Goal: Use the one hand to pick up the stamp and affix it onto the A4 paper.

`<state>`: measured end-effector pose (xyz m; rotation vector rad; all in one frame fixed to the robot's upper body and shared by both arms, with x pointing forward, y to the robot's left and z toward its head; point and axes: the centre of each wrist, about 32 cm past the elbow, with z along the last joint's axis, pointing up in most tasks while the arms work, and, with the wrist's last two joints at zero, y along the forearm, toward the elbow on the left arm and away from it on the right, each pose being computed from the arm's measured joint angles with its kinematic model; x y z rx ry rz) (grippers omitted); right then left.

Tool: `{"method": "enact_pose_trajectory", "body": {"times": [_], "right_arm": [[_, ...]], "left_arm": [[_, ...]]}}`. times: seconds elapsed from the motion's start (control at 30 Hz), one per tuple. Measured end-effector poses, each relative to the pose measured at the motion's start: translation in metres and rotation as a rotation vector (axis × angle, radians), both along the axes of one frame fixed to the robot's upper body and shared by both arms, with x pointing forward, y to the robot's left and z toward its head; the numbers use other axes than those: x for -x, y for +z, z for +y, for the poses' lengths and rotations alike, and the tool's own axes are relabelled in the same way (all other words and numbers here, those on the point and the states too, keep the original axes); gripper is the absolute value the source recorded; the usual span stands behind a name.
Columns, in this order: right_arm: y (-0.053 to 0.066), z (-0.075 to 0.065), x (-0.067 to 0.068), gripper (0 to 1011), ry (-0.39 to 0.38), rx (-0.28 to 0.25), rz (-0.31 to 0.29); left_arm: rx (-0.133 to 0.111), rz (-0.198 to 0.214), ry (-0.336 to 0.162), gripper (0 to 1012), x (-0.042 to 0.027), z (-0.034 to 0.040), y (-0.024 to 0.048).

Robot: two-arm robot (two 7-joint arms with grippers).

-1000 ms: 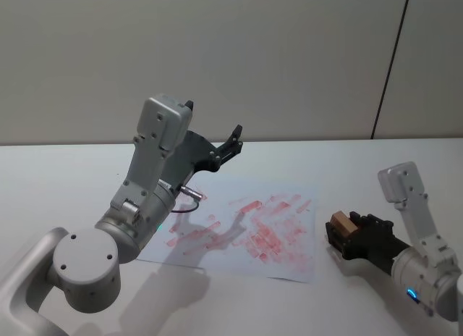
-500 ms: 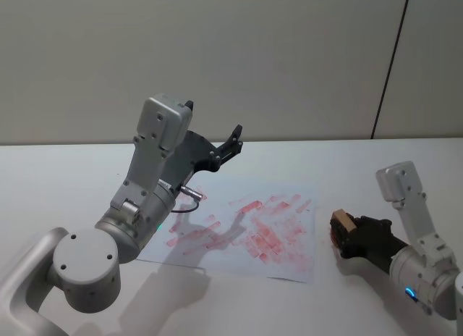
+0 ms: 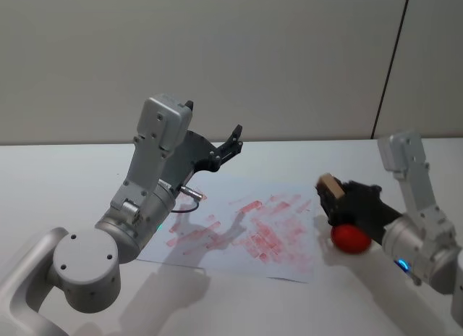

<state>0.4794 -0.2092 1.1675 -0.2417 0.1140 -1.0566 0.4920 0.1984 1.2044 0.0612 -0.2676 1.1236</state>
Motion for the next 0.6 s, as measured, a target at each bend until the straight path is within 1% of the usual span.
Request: {"method": "enact_pose_trajectory", "body": {"times": [0.1, 0.27, 0.43, 0.53, 0.6], "right_arm": [[0.007, 0.005, -0.003, 219, 0.029, -0.014, -0.016], [0.013, 0.012, -0.008, 219, 0.077, -0.012, -0.01], [0.011, 0.019, -0.011, 219, 0.112, 0.012, 0.022], [0.006, 0.023, -0.013, 219, 0.131, 0.038, 0.05], [0.001, 0.027, -0.015, 219, 0.143, 0.057, 0.076]], "left_arm": [[0.0, 0.0, 0.0, 1001, 0.0, 0.0, 0.0], [0.0, 0.0, 0.0, 1001, 0.0, 0.0, 0.0], [0.0, 0.0, 0.0, 1002, 0.0, 0.0, 0.0], [0.0, 0.0, 0.0, 1001, 0.0, 0.0, 0.0], [0.0, 0.0, 0.0, 1002, 0.0, 0.0, 0.0]]}}
